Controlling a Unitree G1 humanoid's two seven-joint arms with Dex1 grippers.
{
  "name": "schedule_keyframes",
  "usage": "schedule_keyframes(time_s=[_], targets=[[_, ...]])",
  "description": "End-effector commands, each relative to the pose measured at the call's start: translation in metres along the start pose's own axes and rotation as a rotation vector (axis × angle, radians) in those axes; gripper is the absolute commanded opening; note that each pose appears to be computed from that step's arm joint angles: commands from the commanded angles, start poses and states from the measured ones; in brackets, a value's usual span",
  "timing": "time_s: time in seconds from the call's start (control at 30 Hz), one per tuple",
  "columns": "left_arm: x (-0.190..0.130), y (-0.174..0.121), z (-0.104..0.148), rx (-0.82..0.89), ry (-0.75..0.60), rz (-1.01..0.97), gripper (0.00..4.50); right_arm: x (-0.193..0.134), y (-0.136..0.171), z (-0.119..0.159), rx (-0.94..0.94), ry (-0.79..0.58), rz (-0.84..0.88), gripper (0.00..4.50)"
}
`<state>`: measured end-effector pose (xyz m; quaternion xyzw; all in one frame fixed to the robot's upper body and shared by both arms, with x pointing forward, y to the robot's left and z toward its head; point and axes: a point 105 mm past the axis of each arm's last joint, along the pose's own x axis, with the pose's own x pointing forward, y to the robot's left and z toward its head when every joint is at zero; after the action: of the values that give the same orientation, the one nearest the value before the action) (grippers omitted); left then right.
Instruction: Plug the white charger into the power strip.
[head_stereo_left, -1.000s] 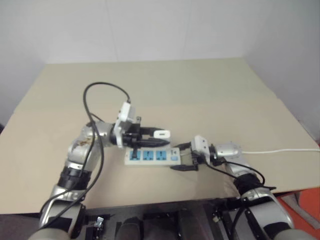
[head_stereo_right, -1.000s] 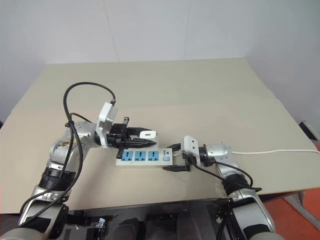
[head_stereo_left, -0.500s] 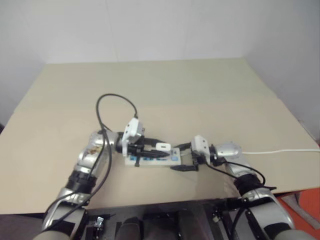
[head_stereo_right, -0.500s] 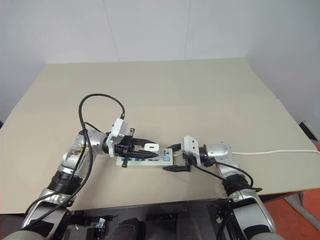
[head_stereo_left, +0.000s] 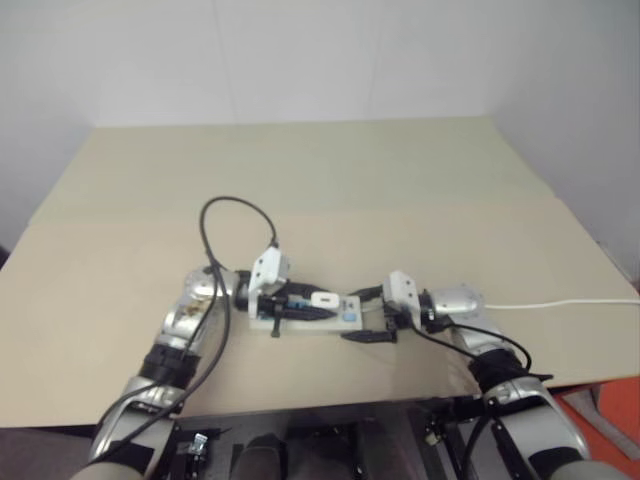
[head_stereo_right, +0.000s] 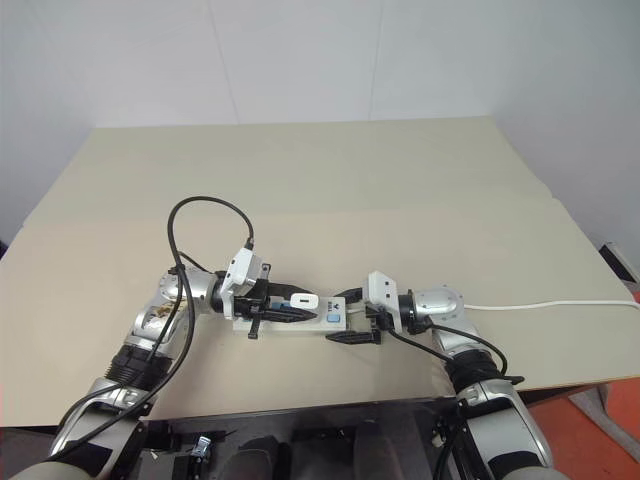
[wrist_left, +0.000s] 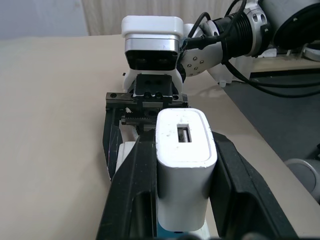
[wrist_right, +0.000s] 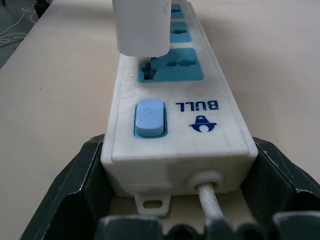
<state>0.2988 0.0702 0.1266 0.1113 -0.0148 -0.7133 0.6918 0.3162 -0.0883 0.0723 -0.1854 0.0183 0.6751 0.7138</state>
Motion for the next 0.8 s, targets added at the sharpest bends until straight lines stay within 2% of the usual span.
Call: schedule_keyframes(time_s=[0.03, 0.5, 0.8], targets=[[-0.001, 0.001, -0.002, 0.008, 0.015, 0.005, 1.01, 0.006, 0.014, -0.015, 0.050, 0.039, 0.044, 3.44], [-0.006, 0.005, -0.012, -0.013, 0.041, 0.032, 1.01, 0.007, 0.013, -0.014, 0.054, 0.034, 0.034, 3.44], [-0.016, -0.005, -0.040, -0.074, 0.146, 0.049, 1.01, 0.007, 0.014, -0.014, 0.056, 0.035, 0.037, 3.44]])
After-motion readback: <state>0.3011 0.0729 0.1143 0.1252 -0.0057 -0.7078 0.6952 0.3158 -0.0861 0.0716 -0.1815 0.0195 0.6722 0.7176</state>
